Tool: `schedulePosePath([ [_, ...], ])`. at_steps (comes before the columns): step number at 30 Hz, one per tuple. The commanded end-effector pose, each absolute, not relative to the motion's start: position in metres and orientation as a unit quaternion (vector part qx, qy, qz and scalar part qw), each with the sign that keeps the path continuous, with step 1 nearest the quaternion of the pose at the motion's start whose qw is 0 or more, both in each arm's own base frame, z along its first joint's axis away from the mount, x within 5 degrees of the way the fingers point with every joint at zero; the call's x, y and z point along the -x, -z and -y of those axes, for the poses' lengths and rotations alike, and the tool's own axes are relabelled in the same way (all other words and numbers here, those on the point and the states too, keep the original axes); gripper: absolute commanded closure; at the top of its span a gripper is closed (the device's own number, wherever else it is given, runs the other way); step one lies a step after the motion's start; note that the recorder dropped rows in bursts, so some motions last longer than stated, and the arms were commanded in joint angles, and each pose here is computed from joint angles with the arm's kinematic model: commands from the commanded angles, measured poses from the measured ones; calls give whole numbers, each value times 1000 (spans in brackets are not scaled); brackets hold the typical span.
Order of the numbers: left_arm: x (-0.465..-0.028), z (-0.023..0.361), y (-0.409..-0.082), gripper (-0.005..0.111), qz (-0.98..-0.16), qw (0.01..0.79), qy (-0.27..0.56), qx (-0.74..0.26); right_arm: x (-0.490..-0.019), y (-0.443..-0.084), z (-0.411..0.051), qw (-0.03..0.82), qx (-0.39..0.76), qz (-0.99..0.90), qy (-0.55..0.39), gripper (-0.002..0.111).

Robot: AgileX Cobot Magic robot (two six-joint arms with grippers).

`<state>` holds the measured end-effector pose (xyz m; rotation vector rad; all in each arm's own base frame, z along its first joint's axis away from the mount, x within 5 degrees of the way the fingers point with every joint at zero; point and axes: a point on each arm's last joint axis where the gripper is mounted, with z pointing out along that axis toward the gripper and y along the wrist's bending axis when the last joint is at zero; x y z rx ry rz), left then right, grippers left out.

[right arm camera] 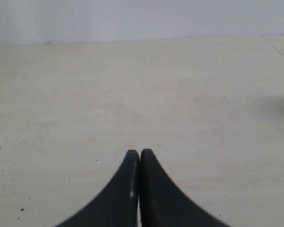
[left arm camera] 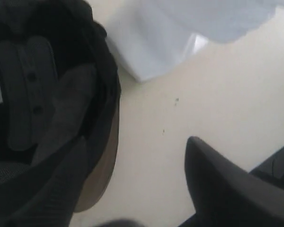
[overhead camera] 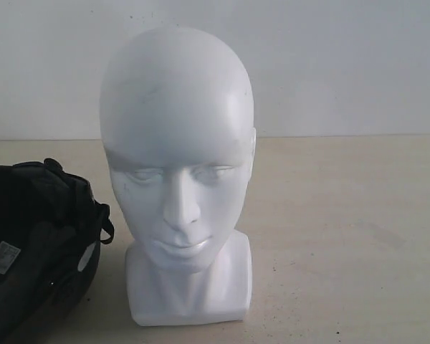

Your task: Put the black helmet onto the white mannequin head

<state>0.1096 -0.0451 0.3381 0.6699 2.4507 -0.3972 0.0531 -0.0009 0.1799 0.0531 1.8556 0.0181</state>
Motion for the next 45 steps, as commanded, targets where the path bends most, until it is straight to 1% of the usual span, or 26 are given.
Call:
schedulePosePath([
  [1, -118, 47, -304, 46, -914, 285, 150, -247, -53, -180, 1, 602, -20, -798, -6, 108],
  [4, -125, 46, -289, 46, -918, 284, 146, -234, -53, -180, 1, 602, -20, -798, -6, 108],
  [8, -135, 52, -281, 43, -914, 273, 156, -257, -53, -180, 1, 602, -20, -798, -6, 108],
  [12, -152, 54, -271, 42, -918, 267, 141, -257, -53, -180, 1, 602, -20, -798, -6, 108],
  [14, -158, 55, -265, 42, -924, 250, 149, -248, -53, -180, 1, 602, -20, -798, -6, 108],
  [17, -164, 64, -256, 42, -922, 227, 154, -274, -53, -180, 1, 602, -20, -798, -6, 108],
  [23, -176, 75, -239, 42, -918, 202, 120, -318, -53, -180, 1, 602, -20, -798, -6, 108],
  [26, -180, 76, -233, 42, -921, 196, 108, -319, -53, -180, 1, 602, -20, -798, -6, 108],
  [31, -190, 77, -230, 42, -919, 221, 98, -311, -53, -180, 1, 602, -20, -798, -6, 108],
  [36, -195, 78, -221, 42, -924, 203, 99, -308, -53, -180, 1, 602, -20, -798, -6, 108],
  [45, -204, 81, -210, 42, -927, 194, 102, -305, -53, -180, 1, 602, -20, -798, -6, 108],
])
